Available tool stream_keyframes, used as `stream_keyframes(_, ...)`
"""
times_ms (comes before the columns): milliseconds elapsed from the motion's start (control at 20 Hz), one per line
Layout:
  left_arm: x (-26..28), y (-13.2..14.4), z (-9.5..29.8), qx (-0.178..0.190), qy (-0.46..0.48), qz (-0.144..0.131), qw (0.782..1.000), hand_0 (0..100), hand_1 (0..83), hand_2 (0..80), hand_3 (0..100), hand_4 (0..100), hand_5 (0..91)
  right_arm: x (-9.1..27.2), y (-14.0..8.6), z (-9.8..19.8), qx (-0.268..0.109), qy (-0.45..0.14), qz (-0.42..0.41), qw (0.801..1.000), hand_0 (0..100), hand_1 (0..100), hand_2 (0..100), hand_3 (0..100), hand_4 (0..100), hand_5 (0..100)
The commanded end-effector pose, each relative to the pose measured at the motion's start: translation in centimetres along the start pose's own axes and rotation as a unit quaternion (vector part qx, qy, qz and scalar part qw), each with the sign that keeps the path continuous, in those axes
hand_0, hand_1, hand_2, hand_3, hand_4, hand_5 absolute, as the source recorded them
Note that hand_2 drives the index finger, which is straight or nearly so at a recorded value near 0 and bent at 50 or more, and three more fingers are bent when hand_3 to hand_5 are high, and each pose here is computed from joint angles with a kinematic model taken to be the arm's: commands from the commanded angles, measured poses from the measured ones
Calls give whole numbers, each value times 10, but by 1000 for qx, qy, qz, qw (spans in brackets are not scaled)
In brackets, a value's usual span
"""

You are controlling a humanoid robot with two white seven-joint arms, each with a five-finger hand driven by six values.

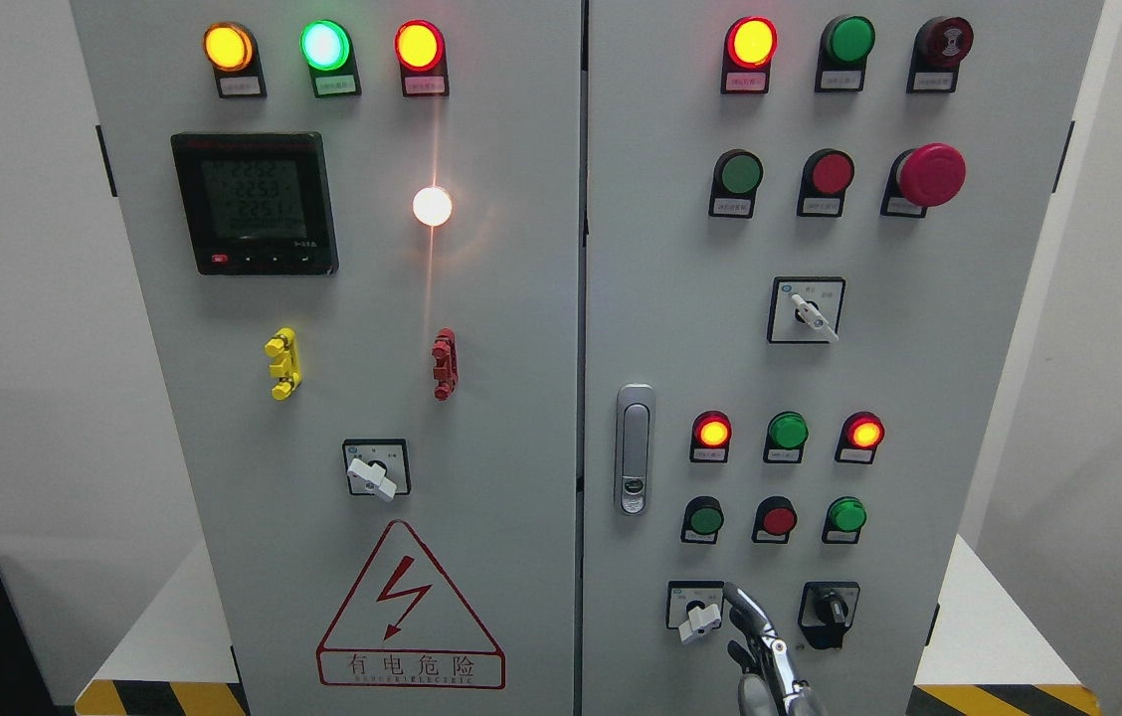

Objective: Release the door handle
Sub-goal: 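Raise the right hand toward the silver latch handle on the door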

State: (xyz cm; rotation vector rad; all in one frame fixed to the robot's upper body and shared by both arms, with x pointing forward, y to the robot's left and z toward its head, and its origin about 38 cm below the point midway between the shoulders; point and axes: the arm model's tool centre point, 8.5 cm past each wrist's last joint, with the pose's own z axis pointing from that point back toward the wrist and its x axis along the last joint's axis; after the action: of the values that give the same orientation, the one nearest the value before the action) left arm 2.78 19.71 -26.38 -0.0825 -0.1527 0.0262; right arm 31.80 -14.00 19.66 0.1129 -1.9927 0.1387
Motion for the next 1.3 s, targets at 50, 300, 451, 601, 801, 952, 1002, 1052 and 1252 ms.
stream_keyframes(50, -6, 0, 1, 0, 5, 1, 1000, 120, 556, 0, 0, 0, 0, 0, 1, 0, 1, -1, 0, 1000, 325, 17, 0, 107, 121, 119)
stream_keyframes(300, -6, 0, 1, 0, 5, 1, 1000, 120, 556, 0, 0, 0, 0, 1, 1, 0, 2, -2, 0, 1000, 324, 20, 0, 132, 173, 178)
stream_keyframes(451, -6, 0, 1, 0, 5, 1, 1000, 120, 556, 0, 0, 0, 0, 2, 2, 0, 2, -5, 2, 1000, 320, 37, 0, 169, 245, 238)
stream_keyframes(601, -6, 0, 1, 0, 4, 1, 1000, 120, 556, 0, 0, 0, 0, 4, 3, 0, 1, -7, 6, 1000, 315, 80, 0, 247, 362, 338)
stream_keyframes(801, -5, 0, 1, 0, 3, 1, 1000, 120, 556, 0, 0, 0, 0, 5, 4, -2, 5, -10, 56, 998, 350, 224, 0, 415, 558, 551)
stream_keyframes(952, -5, 0, 1, 0, 3, 1, 1000, 120, 556, 0, 0, 0, 0, 6, 5, -8, 9, -16, 119, 993, 416, 274, 0, 547, 674, 715)
stream_keyframes(1002, -5, 0, 1, 0, 3, 1, 1000, 120, 556, 0, 0, 0, 0, 5, 6, -12, 10, -18, 127, 992, 425, 282, 0, 569, 687, 732)
stream_keyframes(1052, -5, 0, 1, 0, 3, 1, 1000, 120, 556, 0, 0, 0, 0, 6, 6, -16, 11, -22, 135, 991, 439, 293, 0, 611, 723, 768)
stream_keyframes(1252, -6, 0, 1, 0, 4, 1, 1000, 120, 556, 0, 0, 0, 0, 12, 11, -31, 17, -41, 195, 980, 460, 314, 0, 765, 828, 895)
